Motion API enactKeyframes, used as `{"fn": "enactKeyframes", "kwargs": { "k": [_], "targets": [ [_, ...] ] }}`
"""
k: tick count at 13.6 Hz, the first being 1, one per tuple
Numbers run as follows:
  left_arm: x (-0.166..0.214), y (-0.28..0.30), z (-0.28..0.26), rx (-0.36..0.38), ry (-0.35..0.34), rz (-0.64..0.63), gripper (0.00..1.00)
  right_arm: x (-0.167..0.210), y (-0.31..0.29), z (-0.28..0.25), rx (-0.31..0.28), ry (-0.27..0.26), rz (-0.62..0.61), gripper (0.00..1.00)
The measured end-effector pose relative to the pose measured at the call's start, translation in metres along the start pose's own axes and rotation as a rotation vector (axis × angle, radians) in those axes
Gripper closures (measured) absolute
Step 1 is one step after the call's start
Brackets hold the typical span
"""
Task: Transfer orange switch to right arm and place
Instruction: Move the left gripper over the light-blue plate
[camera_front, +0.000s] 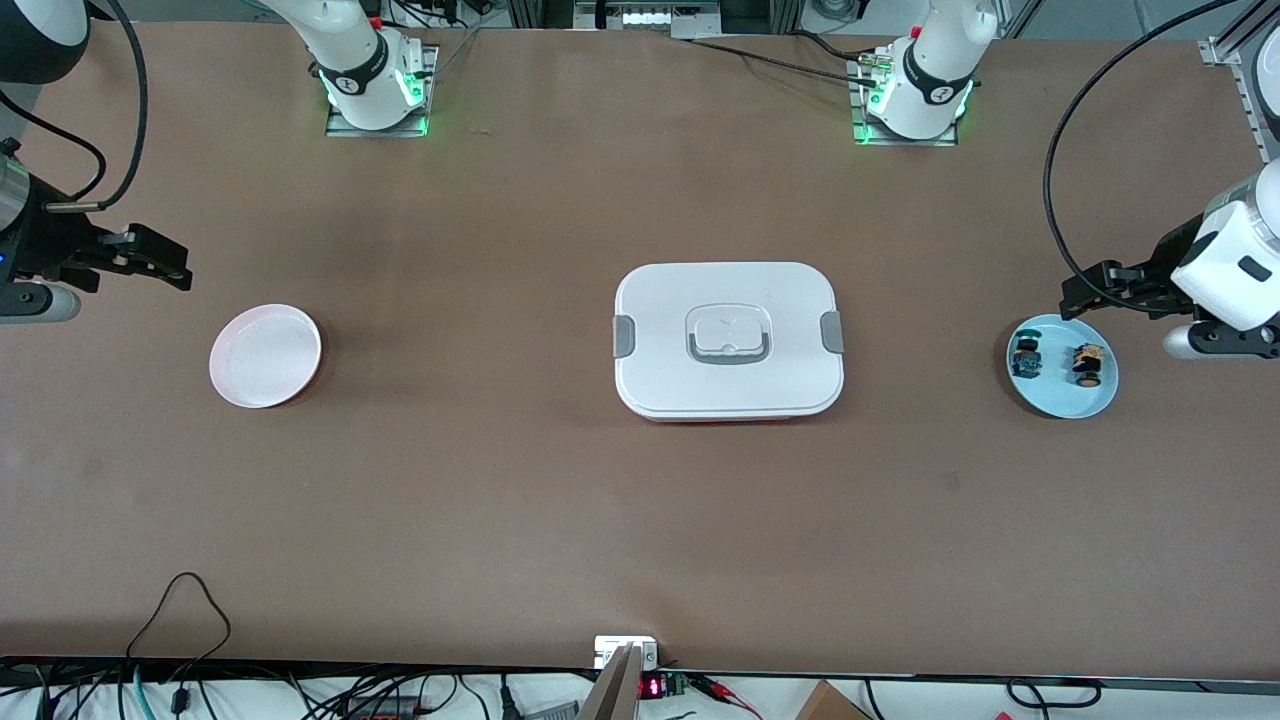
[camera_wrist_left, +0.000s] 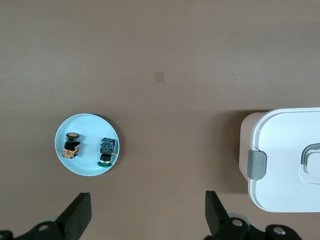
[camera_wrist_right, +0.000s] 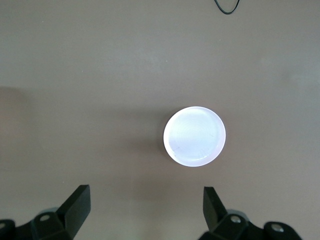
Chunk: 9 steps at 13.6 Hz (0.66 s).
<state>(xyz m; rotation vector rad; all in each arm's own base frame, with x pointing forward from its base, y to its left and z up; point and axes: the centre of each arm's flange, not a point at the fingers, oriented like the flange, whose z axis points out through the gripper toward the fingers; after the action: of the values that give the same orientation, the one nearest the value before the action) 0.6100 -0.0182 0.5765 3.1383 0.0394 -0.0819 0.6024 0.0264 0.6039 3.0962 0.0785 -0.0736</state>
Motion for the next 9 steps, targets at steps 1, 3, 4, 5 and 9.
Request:
{"fn": "enactKeyframes", "kwargs": {
  "k": [1, 3, 4, 5, 9],
  "targets": [
    [0.000, 0.000, 0.000, 0.000, 0.000, 0.000, 0.00, 0.000, 0.001, 0.001, 0.000, -0.002, 0.002, 0.00],
    [0.000, 0.001, 0.001, 0.000, 0.000, 0.002, 0.00, 0.001, 0.002, 0.003, -0.001, -0.004, 0.003, 0.00],
    [0.000, 0.003, 0.000, 0.000, 0.000, 0.005, 0.00, 0.002, 0.001, 0.004, -0.002, -0.005, 0.002, 0.00],
    [0.000, 0.008, 0.000, -0.001, 0.000, 0.014, 0.00, 0.003, 0.001, 0.006, -0.002, -0.007, 0.002, 0.00],
    [0.000, 0.013, 0.000, 0.000, 0.002, 0.018, 0.00, 0.004, -0.002, 0.007, -0.003, -0.010, -0.004, 0.00]
  ]
}}
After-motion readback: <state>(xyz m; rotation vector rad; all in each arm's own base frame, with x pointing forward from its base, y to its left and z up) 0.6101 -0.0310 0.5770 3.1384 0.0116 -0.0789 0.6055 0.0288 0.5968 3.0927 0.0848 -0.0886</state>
